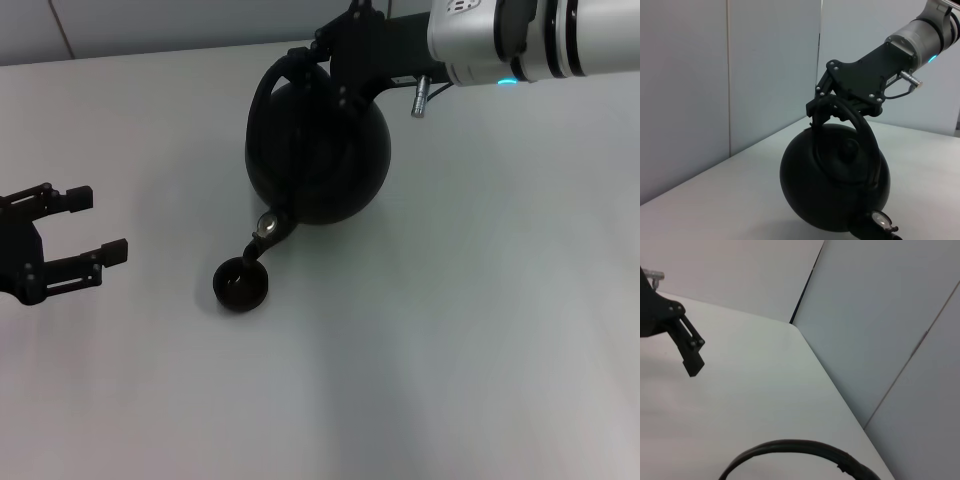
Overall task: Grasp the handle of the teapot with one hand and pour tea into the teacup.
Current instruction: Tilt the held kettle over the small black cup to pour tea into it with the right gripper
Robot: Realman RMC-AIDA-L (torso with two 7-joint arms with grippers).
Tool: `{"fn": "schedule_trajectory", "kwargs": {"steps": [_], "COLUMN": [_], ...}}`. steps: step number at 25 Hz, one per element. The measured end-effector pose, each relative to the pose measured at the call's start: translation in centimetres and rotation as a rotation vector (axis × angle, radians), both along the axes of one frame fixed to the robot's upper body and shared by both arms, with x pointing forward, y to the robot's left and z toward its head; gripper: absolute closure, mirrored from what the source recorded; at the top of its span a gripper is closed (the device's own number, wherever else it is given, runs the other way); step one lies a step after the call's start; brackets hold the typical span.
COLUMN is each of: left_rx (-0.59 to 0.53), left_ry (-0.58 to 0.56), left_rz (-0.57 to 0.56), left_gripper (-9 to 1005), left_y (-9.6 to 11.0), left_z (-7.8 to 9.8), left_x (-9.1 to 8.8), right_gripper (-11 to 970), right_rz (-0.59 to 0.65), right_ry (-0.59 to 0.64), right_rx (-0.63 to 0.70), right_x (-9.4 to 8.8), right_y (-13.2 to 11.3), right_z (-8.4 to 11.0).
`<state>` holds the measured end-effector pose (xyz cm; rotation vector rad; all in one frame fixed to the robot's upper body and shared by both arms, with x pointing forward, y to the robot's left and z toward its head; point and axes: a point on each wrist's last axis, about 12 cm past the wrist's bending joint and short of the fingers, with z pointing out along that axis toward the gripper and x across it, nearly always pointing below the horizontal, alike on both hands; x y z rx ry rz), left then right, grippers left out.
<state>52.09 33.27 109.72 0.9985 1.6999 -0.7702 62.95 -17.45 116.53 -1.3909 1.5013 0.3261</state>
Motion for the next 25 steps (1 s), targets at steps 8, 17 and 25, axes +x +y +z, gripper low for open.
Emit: {"fn": "schedule_trajectory", "kwargs": {"steps": [8, 17, 25], "left_rx": [0.005, 0.005, 0.006], "left_ry": [-0.001, -0.001, -0.001], "left_rz": [0.004, 0.004, 0.005], "left_gripper": [212, 212, 212], "left_y": [0.1, 0.1, 0.2], "left_z": [0.0, 0.0, 0.0], "left_x": [0.0, 0.0, 0.0], "right_gripper": [846, 849, 851], "right_rz": [0.005, 0.013, 0.019], "right_ry": [-0.012, -0.032, -0.041], "right_rx": [-0.022, -0.047, -0.05], "right_x": [0.1, 0.2, 0.2], "right_y": [0.4, 1.2, 1.3], "right_z": [0.1, 0.1, 0.2]}}
